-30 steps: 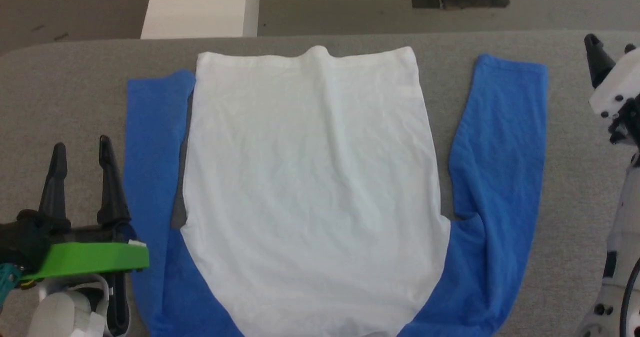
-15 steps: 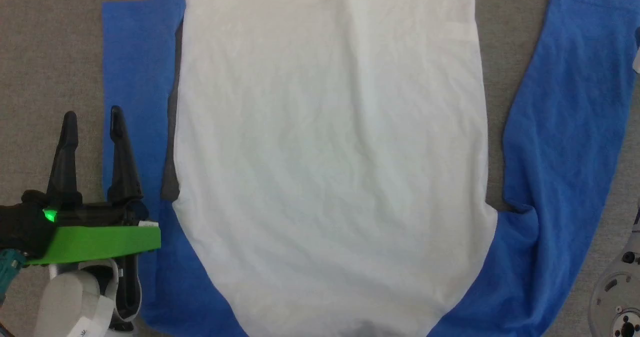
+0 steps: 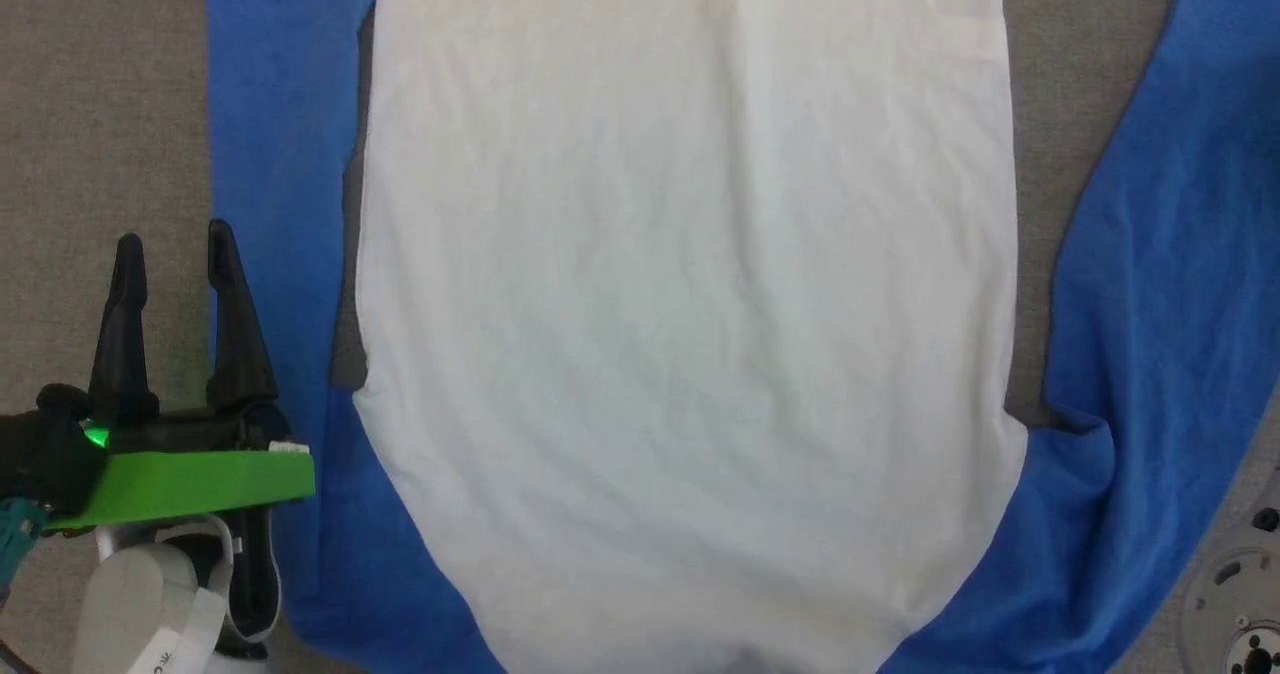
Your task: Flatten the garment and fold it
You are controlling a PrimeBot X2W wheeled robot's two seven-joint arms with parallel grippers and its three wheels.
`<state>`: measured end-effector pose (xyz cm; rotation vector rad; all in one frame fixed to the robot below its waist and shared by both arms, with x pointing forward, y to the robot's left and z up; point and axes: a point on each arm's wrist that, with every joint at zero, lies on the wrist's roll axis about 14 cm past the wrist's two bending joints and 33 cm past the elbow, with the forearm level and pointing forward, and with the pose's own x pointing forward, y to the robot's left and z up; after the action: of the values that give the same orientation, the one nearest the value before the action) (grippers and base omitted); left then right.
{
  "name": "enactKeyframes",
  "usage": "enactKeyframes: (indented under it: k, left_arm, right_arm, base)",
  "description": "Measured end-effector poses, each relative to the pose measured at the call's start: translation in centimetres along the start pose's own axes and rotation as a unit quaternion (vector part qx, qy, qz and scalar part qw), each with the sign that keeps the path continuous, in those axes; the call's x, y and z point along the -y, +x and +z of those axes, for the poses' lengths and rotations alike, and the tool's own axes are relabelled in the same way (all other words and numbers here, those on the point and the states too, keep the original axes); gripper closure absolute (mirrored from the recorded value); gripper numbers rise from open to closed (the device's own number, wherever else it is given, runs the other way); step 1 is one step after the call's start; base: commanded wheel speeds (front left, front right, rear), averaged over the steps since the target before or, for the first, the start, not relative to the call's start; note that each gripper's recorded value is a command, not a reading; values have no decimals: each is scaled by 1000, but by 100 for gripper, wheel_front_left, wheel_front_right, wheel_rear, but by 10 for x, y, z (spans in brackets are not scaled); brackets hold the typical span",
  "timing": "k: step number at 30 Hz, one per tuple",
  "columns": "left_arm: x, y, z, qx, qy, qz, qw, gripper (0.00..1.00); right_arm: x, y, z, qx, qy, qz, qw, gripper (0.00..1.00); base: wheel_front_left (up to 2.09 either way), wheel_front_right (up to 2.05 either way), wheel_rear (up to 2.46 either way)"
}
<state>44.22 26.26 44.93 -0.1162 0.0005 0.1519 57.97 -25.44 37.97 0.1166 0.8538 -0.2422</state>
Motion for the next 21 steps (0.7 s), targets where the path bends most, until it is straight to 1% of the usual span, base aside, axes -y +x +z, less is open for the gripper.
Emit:
enactKeyframes:
  k: [5,8,10,12,14,17,21]
  left_arm:
    - [1,-6,21,24,-2,4,1000,0]
    - [-2,-15,38,44,-2,10,999,0]
    - [-4,-23,48,54,-3,13,998,0]
    - [-5,-31,55,61,-6,16,998,0]
    - [-6,-40,62,69,-8,18,997,0]
    - [-6,-53,70,77,-14,20,997,0]
    - [-5,-68,81,91,-20,18,995,0]
  right_arm:
    - [33,-38,31,89,28,-2,996,100]
    - [65,-65,33,111,44,-11,993,100]
    - [94,-84,33,124,50,-23,991,100]
    - [117,-102,29,131,57,-33,989,100]
    - [132,-120,20,137,67,-35,988,100]
    - [144,-144,2,138,72,-34,987,100]
    - [150,-177,-7,164,83,-18,983,100]
  base:
    - [0,0,0]
    - [0,0,0]
    - [0,0,0]
    - [0,0,0]
    - [0,0,0]
    - [0,0,0]
    - [0,0,0]
